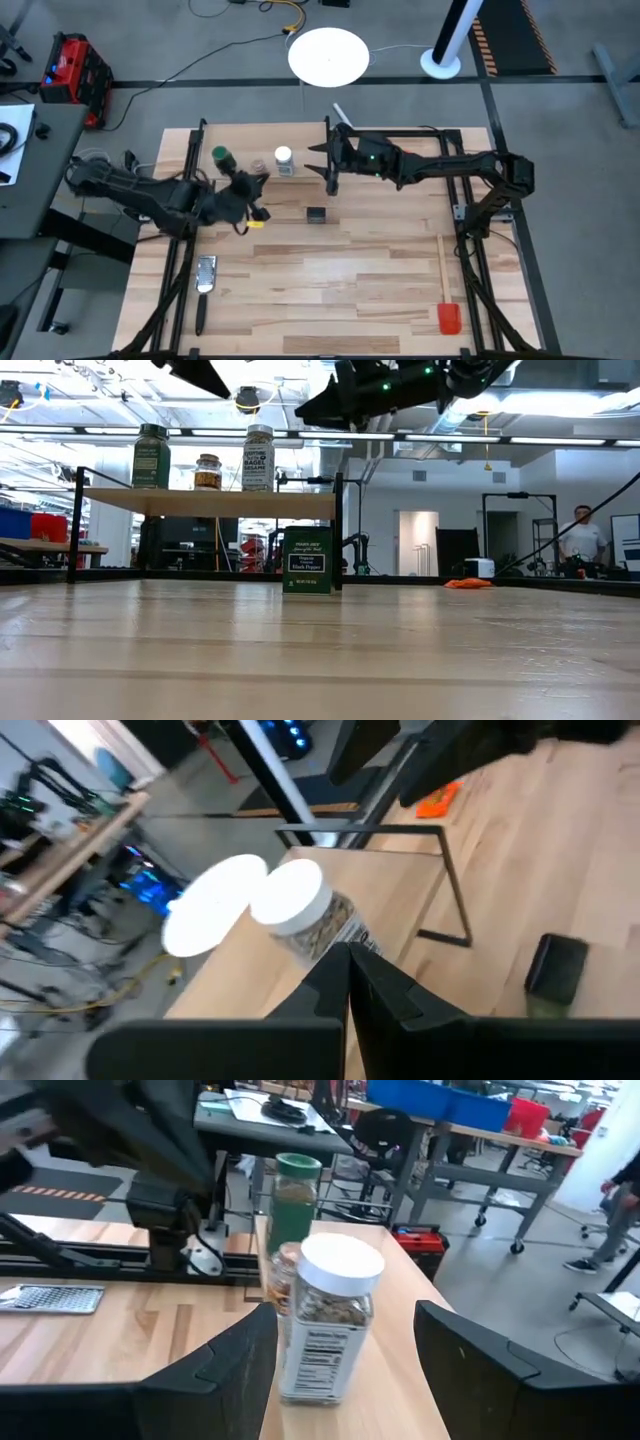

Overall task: Shelf spices
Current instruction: Remove the white seasoning bottle from the shelf

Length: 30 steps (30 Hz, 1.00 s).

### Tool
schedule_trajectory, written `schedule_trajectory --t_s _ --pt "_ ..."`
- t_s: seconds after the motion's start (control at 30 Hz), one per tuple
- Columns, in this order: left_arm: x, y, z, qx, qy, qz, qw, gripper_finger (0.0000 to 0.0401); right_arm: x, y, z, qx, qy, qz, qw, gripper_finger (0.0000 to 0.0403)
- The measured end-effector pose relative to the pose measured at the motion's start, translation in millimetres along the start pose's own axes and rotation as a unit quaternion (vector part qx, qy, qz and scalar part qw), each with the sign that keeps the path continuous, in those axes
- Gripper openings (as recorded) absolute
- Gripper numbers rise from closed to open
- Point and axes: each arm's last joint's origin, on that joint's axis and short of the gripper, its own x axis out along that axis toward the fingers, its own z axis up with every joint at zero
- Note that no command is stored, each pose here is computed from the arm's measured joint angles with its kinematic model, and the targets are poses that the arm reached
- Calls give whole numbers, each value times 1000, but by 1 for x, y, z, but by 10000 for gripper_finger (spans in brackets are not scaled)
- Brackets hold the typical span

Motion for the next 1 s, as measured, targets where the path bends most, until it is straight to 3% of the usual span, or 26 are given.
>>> schedule_trajectory --t_s 0.27,0.53,0.73,1.0 --pt "26 8 0 -17 1 -75 997 0 0 -2 -5 -16 22 2 1000 234" --pt "34 15 -3 -45 18 -65 997 0 0 -2 -6 -17 27 4 999 234" --pt "41 21 -4 -71 28 -28 997 0 0 -2 -6 -17 30 4 999 234" --pt "66 14 -10 -65 67 -47 994 0 0 -1 -8 -17 38 6 999 234"
